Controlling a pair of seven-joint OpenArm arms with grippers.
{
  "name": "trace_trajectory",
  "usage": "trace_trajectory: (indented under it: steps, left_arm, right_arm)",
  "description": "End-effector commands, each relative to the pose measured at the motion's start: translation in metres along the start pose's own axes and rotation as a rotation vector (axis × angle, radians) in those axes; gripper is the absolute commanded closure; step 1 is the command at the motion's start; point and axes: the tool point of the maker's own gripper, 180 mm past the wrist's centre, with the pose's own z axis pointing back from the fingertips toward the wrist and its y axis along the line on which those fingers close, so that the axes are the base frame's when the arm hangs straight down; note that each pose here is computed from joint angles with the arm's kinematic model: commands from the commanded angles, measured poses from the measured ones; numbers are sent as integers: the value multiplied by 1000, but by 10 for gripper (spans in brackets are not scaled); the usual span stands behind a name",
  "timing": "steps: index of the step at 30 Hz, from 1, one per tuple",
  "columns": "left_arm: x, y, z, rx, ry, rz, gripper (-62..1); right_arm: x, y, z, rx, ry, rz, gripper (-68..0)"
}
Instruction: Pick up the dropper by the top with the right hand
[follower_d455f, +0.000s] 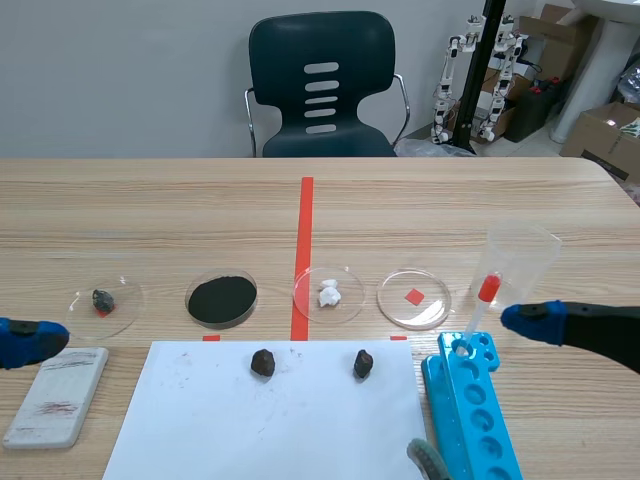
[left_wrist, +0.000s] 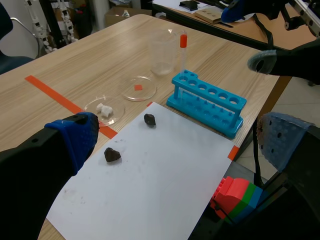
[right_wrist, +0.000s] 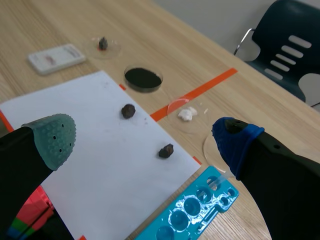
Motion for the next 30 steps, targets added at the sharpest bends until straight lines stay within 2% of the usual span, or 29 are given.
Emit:
trace_trajectory:
  steps: [1, 2, 5, 7, 10, 13, 22, 25, 30]
  left_arm:
    - [6, -2, 0, 5, -30, 19, -623]
    - [6, -2, 0, 5, -30, 19, -623]
    - [6, -2, 0, 5, -30, 19, -623]
    - [6, -2, 0, 5, -30, 19, -623]
    - [6, -2, 0, 5, -30, 18, -623]
    - [6, -2, 0, 5, -30, 18, -623]
    - [6, -2, 0, 5, -30, 18, -623]
    - [6, -2, 0, 5, -30, 18, -623]
    - [6, -2, 0, 5, -30, 18, -623]
  right_arm:
    - [14, -1, 4, -27, -53, -12, -569]
    - [17, -2, 8, -57, -70, -4, -569]
    - [16, -1, 10, -59, -63, -9, -569]
    - [15, 1, 12, -61, -55, -20, -569]
    - [15, -1, 19, -102, -56, -46, -569]
    - [15, -4, 23, -134, -51, -34, -569]
    - [13, -4, 22, -133, -41, -34, -569]
    - [8, -4, 22, -133, -14, -34, -569]
    - [9, -6, 21, -135, -17, -30, -569]
